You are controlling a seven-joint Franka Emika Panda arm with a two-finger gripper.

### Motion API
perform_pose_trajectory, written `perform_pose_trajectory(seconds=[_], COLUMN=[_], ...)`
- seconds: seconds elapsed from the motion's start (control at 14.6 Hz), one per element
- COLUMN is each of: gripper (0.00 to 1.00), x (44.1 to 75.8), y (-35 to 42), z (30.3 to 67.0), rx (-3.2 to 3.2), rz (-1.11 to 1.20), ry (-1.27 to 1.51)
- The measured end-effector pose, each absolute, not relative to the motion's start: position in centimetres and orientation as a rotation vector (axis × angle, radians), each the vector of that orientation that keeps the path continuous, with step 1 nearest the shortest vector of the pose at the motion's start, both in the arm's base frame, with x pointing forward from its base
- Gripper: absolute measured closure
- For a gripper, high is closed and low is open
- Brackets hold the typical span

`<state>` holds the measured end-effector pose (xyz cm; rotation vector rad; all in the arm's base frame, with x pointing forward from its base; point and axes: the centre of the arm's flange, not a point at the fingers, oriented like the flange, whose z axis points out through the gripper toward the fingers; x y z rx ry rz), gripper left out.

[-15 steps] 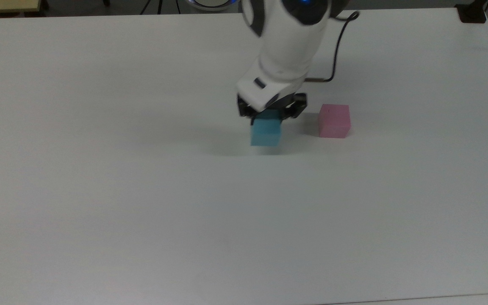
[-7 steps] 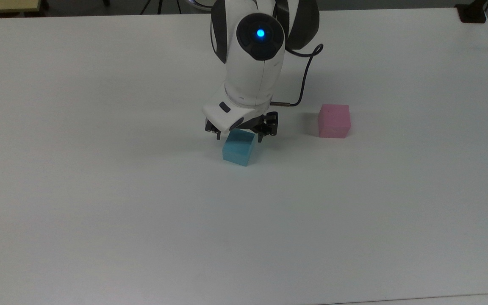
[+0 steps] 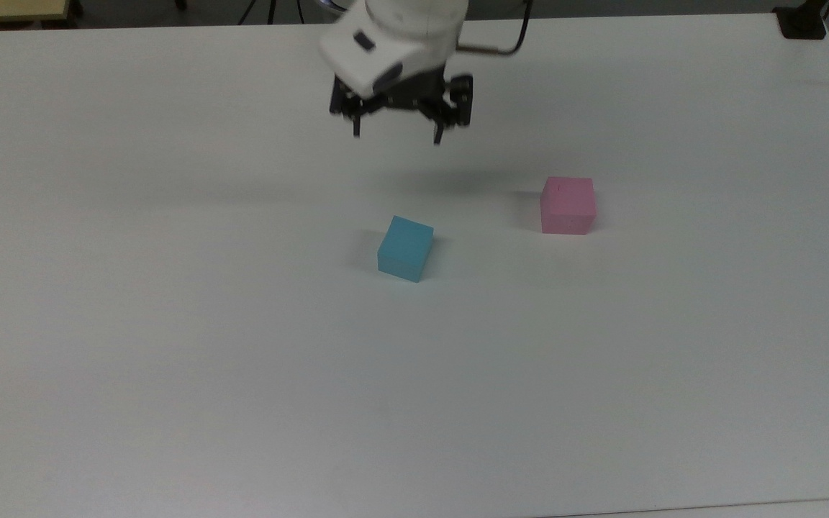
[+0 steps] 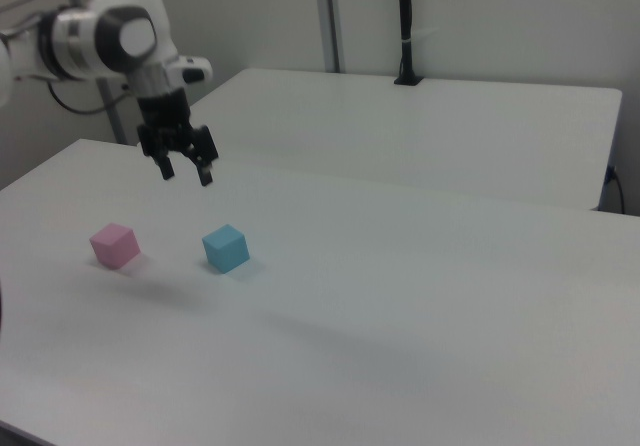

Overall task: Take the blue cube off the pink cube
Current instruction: 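Open the gripper and raise it away from the blue cube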

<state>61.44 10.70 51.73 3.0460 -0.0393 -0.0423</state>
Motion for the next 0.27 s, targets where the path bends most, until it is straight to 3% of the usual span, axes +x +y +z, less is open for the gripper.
perform_pose_trajectory(seconds=[0.27], gripper=[0.00], x=[59.0], y=[7.0], z=[57.0], rx=[3.058], rz=[-0.015], ry=[-0.109])
